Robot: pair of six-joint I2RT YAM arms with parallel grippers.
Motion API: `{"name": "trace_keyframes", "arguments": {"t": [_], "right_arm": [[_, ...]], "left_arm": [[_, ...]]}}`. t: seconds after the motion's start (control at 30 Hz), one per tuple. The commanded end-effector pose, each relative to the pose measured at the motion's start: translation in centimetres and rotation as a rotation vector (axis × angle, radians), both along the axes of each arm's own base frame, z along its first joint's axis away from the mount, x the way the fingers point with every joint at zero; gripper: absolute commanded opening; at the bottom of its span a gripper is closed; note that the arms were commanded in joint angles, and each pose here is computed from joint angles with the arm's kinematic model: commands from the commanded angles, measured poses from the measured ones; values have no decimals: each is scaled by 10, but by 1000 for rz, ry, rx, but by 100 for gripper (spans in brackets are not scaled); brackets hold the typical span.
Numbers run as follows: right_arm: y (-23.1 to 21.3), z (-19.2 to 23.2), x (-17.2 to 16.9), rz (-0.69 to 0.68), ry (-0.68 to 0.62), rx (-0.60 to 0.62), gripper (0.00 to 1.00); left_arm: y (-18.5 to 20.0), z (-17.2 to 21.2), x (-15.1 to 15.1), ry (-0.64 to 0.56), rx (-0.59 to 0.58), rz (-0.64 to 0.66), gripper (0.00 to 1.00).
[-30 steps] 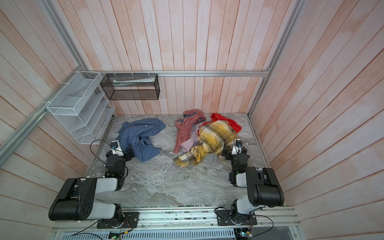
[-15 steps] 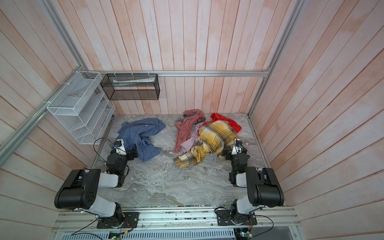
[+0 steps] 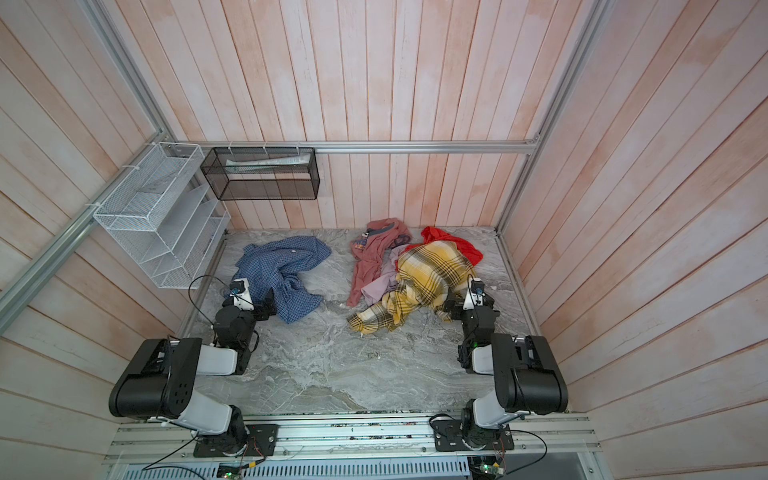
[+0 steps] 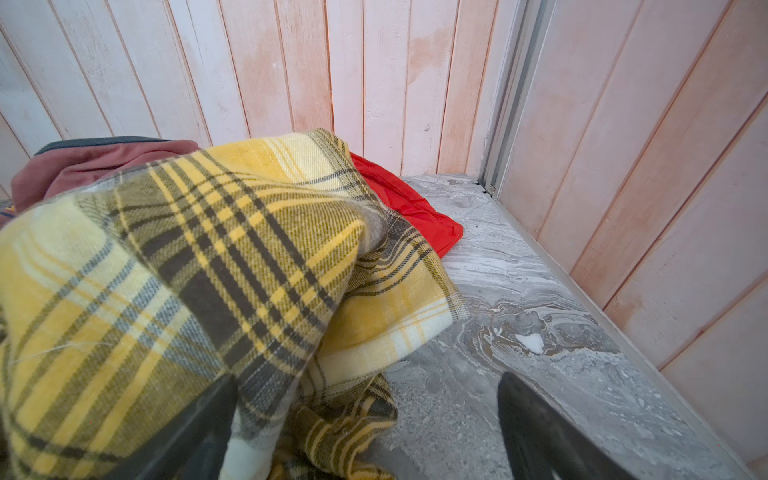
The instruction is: Pick out a specific cloth from the pile
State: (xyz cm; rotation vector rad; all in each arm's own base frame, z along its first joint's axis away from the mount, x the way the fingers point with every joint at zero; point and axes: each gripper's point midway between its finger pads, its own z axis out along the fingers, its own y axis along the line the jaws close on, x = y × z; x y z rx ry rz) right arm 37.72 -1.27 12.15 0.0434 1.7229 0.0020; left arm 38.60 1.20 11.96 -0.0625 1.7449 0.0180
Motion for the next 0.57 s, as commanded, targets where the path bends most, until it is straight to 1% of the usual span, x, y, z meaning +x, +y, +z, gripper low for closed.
{"name": "trace_keyframes", "arguments": {"t": [0.0,0.53], "right_arm": [[-1,3,1,-2,-5,-1,98],[-1,3,1,-1,-4,-4,98]], "left_arm": [[-3,8,5,-21,9,-19,100],[-3,8,4,-19,8,-20,100]]}}
